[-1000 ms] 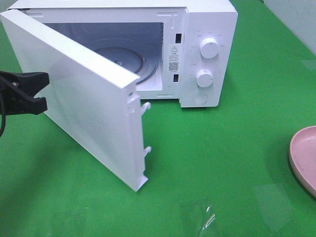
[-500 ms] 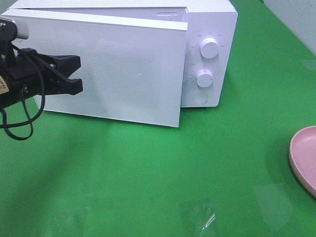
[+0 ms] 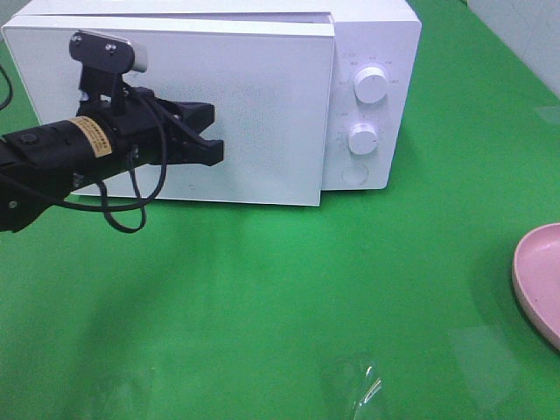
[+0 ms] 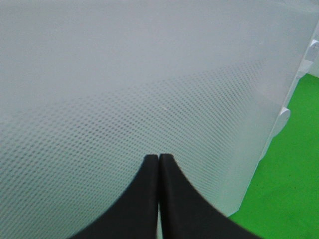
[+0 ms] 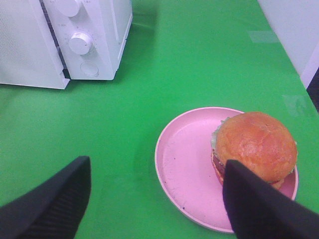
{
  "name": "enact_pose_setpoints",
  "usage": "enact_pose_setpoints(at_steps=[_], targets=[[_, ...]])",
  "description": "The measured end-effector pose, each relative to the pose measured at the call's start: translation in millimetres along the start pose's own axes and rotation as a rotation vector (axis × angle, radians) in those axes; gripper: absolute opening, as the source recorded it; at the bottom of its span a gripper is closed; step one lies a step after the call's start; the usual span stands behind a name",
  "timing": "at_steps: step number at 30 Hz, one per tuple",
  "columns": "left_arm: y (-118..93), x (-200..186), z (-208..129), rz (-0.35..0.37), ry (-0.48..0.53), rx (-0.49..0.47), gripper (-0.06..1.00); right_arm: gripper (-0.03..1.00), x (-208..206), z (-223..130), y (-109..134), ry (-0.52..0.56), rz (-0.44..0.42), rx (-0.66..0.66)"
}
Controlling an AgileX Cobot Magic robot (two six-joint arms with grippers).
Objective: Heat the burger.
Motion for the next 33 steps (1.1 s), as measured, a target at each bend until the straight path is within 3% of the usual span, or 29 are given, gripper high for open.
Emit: enact_pose_setpoints(at_steps=[9, 17, 33], targets=[[-9.6, 33.8, 9.6, -0.01, -0.008, -0.005, 0.0, 0.7, 0.0, 0.0, 0.0, 0.0, 0.0, 0.0], [-28.0, 62.7, 13.8, -0.067, 0.015, 0.041, 0.0, 0.7, 0.0, 0.0, 0.0, 0.0, 0.0, 0.0], [-31.7, 83.6, 24.9, -0.061, 0.026, 0.049, 0.0, 0.7, 0.0, 0.0, 0.0, 0.0, 0.0, 0.0]])
Point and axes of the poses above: a point on each arm's last joint axis where the gripper is mounted, x pointing out along that axis toward the gripper, y along the wrist's bending axis when the last joint is at zero, z = x × y, the point moved 2 cm from there along x, pointing out along that axis toward the gripper, and after that the axes turned 14 degrees about x, right-handed, at the moved point
